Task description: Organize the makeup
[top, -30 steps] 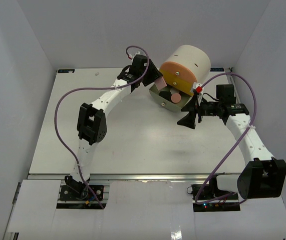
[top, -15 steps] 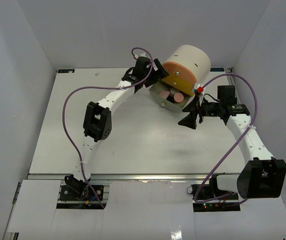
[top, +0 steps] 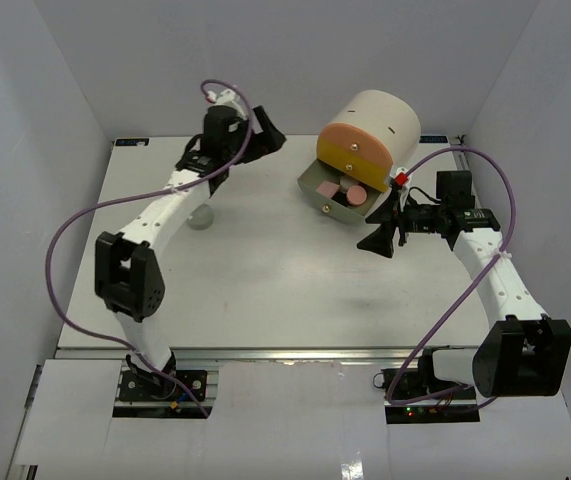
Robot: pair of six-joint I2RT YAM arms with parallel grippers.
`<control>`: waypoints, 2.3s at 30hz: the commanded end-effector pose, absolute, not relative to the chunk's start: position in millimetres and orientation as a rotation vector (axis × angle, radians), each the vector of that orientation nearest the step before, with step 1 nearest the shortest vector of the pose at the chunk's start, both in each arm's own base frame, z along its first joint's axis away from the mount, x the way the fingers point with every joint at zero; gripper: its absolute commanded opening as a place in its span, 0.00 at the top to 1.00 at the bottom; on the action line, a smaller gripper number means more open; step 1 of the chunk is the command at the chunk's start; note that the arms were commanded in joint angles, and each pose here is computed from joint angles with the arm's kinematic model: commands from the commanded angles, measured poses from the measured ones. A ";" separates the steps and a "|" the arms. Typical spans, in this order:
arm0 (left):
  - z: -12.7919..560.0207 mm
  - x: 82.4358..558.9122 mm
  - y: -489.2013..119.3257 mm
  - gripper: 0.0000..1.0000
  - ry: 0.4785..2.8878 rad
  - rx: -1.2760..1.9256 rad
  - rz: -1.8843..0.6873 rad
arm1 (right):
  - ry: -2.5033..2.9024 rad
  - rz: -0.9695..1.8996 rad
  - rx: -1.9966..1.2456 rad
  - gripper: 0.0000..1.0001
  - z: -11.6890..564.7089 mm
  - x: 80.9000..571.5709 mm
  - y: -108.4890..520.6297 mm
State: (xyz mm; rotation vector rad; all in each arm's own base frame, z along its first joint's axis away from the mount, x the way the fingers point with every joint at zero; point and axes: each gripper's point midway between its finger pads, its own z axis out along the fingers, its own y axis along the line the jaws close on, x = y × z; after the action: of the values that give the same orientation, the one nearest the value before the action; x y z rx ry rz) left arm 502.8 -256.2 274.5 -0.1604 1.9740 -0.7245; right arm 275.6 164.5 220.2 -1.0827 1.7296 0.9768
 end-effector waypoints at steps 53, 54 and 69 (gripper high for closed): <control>76.9 434.0 -20.3 0.02 2.551 -0.372 0.288 | 1.731 0.982 -1.075 0.10 214.7 280.7 163.7; 75.9 424.9 -17.7 0.02 2.557 -0.397 0.307 | 1.729 0.984 -1.075 0.10 215.3 280.3 163.9; 32.3 358.3 -51.6 0.02 2.749 -0.430 0.114 | 1.704 0.987 -1.083 0.10 221.5 276.5 165.1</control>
State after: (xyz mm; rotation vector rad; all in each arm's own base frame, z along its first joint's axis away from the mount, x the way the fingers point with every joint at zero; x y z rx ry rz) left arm 361.3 -32.2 32.0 -0.4381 2.7265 0.2351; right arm 280.0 163.7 211.9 -1.0732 1.7579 0.9829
